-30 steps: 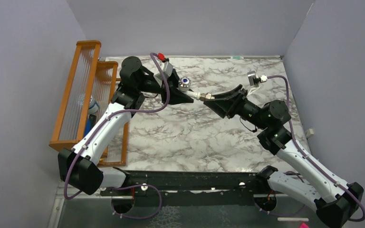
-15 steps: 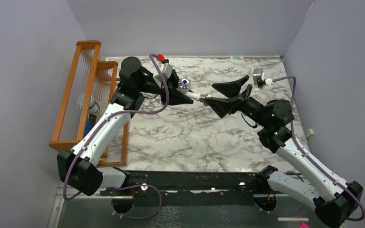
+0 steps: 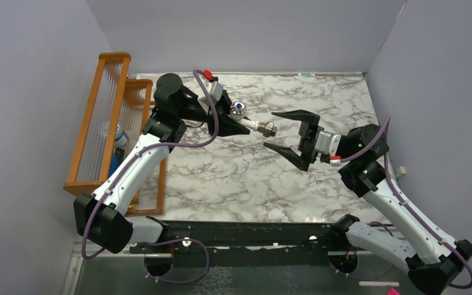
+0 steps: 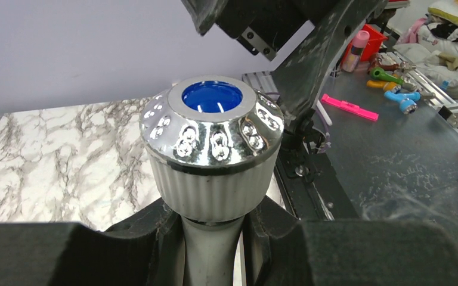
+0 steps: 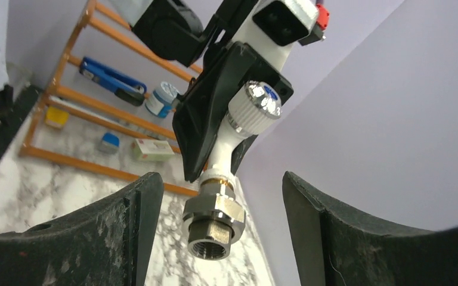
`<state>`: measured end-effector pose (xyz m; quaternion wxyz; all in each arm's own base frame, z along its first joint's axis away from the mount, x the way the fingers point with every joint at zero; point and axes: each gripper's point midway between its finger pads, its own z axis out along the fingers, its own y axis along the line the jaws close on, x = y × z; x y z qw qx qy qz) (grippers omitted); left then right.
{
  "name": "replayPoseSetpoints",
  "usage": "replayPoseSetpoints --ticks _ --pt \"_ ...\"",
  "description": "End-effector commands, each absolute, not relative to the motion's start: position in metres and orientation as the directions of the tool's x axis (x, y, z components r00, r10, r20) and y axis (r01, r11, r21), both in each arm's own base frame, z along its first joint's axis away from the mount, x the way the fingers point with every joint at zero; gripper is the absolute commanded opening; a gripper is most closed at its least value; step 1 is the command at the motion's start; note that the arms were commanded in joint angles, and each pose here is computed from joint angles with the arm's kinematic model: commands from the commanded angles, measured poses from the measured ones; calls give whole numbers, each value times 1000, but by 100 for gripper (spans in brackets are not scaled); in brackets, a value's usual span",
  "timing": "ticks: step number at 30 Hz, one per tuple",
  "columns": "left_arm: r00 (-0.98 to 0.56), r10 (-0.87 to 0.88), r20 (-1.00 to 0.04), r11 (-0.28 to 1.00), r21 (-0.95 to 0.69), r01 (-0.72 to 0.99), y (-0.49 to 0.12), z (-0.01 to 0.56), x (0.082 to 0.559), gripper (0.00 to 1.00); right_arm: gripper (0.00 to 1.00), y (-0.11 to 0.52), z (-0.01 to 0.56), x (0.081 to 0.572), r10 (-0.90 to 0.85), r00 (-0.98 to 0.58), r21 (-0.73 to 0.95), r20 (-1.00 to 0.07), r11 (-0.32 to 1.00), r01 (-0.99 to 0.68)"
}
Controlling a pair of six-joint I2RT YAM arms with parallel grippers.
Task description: Install the water faucets
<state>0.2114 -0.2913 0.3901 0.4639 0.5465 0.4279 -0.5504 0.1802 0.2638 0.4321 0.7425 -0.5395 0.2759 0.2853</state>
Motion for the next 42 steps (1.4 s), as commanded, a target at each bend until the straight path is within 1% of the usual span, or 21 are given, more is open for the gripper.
replayPoseSetpoints --ticks 1,7,16,18,20,23,25,27,30,32,34,35,37,39,41,42 --pt "111 -78 -991 -226 126 966 -286 408 197 0 76 265 414 186 48 828 -803 -559 214 -555" --pt "108 -77 -991 -221 123 968 -287 407 198 0 72 266 408 192 27 848 -824 -530 221 -522" --pt "109 -77 -991 -224 124 967 -287 407 199 0 62 266 402 202 -7 848 -824 -530 242 -513" --pt "110 -78 -991 -224 125 966 -287 407 199 0 58 267 401 203 -9 844 -820 -536 244 -518" --pt "113 -79 -990 -224 128 966 -287 408 199 0 51 267 401 205 -16 839 -815 -543 250 -523" --pt "116 -80 -990 -223 132 966 -287 408 198 0 44 265 400 208 -25 824 -798 -566 268 -540" --pt "120 -82 -989 -222 135 966 -287 408 199 0 38 265 399 209 -21 804 -775 -595 280 -566" --pt "120 -83 -989 -223 136 965 -287 408 200 0 30 263 401 212 -11 762 -726 -648 311 -613" --pt "122 -84 -989 -225 138 964 -288 408 200 0 19 261 403 218 24 620 -569 -784 371 -734" --pt "123 -85 -989 -225 140 964 -288 408 201 0 18 261 405 222 72 499 -431 -864 406 -806" --pt "124 -85 -989 -225 140 964 -289 409 202 0 19 258 407 227 156 309 -209 -938 456 -865" --pt "123 -85 -989 -225 139 964 -289 408 202 0 18 257 406 230 200 199 -83 -959 473 -877" --pt "122 -85 -989 -224 138 965 -289 408 203 0 18 255 402 233 303 -21 172 -953 478 -861" --pt "120 -84 -989 -224 136 965 -290 407 204 0 18 256 398 232 394 -189 367 -900 444 -817" --pt "122 -85 -989 -222 138 965 -290 408 204 0 19 260 396 227 448 -300 482 -842 375 -792" --pt "122 -85 -989 -222 138 965 -290 408 204 0 19 263 397 223 463 -331 508 -822 336 -793"
